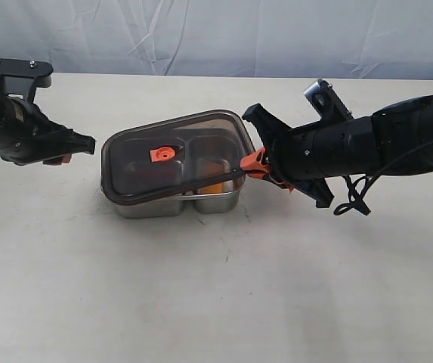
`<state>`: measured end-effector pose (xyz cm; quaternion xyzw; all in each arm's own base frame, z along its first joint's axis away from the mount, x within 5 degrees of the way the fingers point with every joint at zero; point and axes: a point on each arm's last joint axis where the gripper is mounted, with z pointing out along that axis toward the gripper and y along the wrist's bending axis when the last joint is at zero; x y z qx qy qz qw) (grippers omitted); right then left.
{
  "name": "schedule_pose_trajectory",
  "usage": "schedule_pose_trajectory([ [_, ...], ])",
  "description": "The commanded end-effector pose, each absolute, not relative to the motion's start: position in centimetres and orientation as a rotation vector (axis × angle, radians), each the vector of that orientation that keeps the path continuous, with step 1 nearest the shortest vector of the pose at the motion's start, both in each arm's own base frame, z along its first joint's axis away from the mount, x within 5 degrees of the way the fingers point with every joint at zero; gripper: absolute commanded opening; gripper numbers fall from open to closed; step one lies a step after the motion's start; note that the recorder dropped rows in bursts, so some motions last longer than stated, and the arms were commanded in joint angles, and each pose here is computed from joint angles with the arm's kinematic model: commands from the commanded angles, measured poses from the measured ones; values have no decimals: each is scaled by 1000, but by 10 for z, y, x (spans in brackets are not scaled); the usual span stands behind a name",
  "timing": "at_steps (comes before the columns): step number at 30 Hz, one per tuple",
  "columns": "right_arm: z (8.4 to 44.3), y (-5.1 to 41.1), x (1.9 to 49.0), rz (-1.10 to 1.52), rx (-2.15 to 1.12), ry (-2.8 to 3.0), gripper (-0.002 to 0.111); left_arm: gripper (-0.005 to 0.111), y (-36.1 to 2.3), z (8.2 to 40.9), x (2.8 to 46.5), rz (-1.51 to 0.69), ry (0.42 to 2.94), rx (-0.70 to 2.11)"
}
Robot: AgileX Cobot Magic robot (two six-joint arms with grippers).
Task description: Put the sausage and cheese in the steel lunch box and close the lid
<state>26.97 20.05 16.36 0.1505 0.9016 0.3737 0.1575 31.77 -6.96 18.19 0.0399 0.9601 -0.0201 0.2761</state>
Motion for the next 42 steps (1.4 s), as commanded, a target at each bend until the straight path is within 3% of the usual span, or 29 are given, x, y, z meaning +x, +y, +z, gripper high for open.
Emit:
schedule_pose_trajectory([
  [1,164,197,271,1012,412,2567,-1,38,-71,183,321,-86,2541,87],
  [16,164,197,271,1029,432,2571,0,38,-72,183,321,-122,2533,42],
  [23,156,200,269,1063,456,2609,37,38,-72,183,321,-122,2533,42],
  [35,162,198,269,1033,401,2595,38,37,-70,181,316,-90,2600,54],
  [38,169,194,271,986,400,2556,38,26,-69,187,312,-83,2608,51],
  [42,179,187,274,912,401,2495,38,0,-66,200,302,-69,2643,37],
])
